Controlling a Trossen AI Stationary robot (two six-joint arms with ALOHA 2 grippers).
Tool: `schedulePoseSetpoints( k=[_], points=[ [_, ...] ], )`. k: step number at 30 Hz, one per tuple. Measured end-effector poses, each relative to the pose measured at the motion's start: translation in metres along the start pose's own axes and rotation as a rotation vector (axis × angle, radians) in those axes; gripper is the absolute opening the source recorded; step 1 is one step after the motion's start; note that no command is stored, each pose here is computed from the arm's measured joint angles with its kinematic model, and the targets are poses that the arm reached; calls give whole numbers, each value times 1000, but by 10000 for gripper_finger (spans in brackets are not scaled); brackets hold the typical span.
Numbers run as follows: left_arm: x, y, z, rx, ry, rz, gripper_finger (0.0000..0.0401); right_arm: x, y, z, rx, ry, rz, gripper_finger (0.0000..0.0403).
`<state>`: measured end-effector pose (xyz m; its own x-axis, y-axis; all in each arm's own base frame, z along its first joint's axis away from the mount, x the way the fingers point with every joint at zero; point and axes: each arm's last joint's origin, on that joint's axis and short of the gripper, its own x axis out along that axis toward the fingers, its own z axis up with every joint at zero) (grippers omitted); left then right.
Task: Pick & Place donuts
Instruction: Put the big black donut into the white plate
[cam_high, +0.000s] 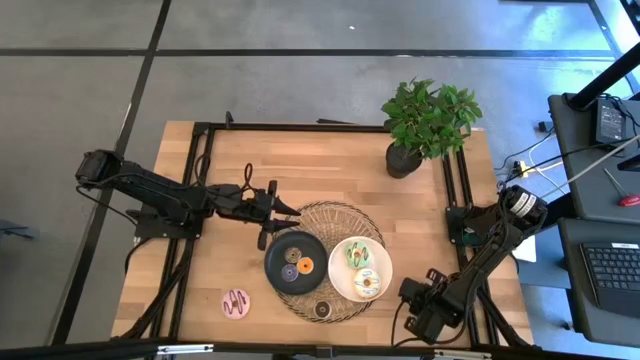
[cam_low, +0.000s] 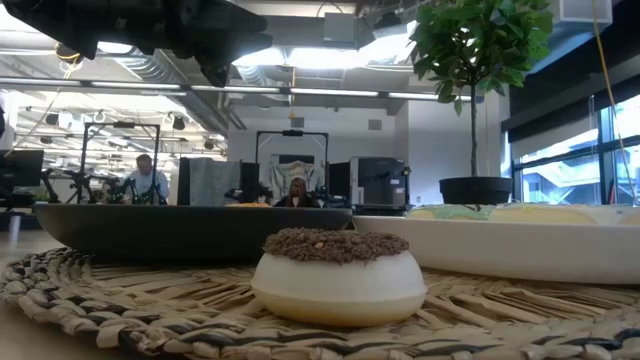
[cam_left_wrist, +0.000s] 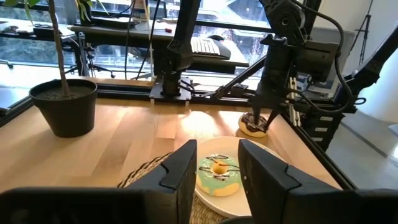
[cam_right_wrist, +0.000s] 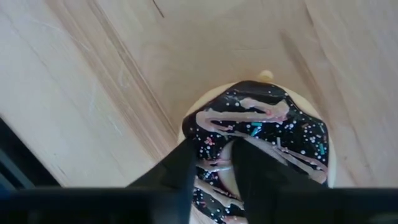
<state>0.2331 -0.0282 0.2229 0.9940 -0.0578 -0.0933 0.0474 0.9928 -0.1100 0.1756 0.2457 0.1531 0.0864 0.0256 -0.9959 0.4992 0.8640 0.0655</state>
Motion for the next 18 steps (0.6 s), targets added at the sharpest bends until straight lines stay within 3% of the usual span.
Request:
schedulePoseSetpoints(
  k=[8, 13, 18],
  points=[
    [0, 0, 0, -1, 0, 0, 115, 0, 0, 0, -14, -2, 1, 13],
    [0, 0, 0, 0, 1, -1, 114, -14, 1, 2, -25, -45, 12, 20],
    [0, 0, 0, 0, 1, -2, 112, -43, 3, 7, -140, -176, 66, 16]
  ],
)
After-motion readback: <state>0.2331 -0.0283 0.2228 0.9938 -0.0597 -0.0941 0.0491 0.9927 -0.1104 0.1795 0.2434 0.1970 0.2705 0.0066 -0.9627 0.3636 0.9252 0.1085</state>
